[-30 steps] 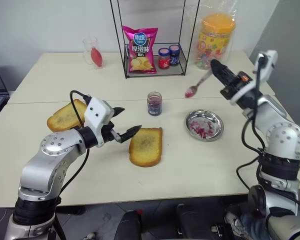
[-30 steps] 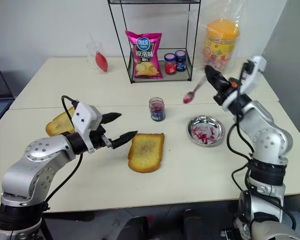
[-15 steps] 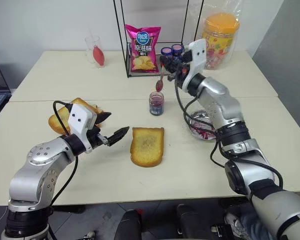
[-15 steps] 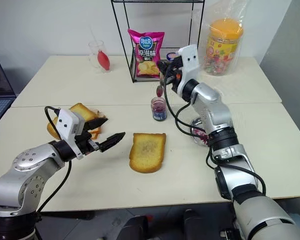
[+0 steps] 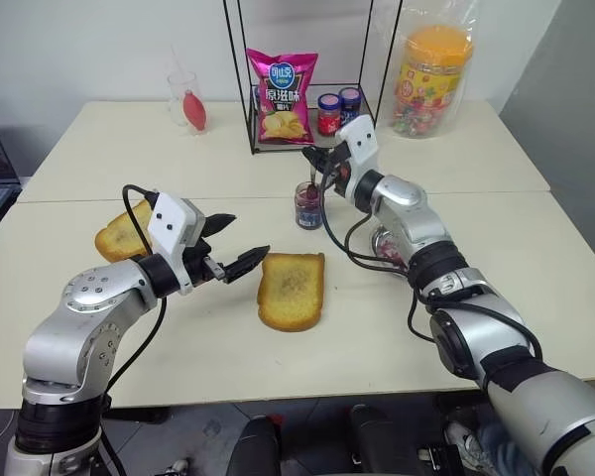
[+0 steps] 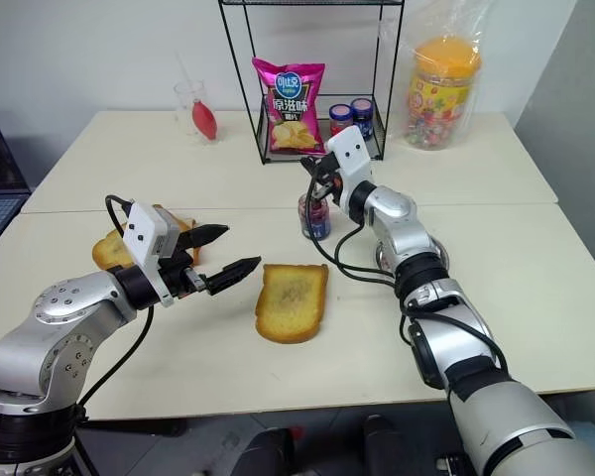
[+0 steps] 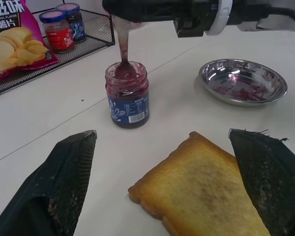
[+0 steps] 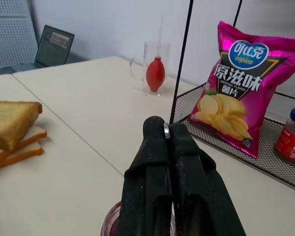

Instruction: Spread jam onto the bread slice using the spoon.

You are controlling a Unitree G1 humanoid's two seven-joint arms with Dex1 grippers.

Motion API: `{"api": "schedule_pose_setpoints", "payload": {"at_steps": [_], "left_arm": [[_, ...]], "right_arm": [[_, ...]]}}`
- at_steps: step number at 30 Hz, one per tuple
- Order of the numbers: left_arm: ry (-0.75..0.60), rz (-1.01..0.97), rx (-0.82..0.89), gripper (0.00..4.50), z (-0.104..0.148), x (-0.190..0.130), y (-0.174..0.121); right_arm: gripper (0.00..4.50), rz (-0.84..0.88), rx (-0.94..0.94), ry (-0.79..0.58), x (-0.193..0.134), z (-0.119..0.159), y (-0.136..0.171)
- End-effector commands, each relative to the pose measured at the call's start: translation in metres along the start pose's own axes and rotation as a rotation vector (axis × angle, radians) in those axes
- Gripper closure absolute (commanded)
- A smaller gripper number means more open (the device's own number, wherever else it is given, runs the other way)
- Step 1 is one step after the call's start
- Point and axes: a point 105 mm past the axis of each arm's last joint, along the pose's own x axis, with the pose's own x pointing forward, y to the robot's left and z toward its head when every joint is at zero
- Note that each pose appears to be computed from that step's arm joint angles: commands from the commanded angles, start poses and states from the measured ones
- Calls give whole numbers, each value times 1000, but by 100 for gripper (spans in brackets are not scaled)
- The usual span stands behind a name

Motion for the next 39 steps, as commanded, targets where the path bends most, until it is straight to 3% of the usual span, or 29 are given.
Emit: {"api": "schedule_pose_setpoints", "payload": {"at_steps": [1, 9, 16, 39], "left_arm": [[-16, 20, 50, 0, 8, -3, 6], [-19, 56, 72, 0, 5, -2, 13], [-25, 56, 74, 0, 2, 0, 13], [-46, 79, 103, 0, 1, 6, 20]], "right_arm": [[449, -1, 85, -5, 9, 6, 4], [449, 13, 174, 24, 11, 1, 9], [449, -36, 335, -9, 9, 12, -6], [449, -82, 450, -74, 2, 30, -25]]}}
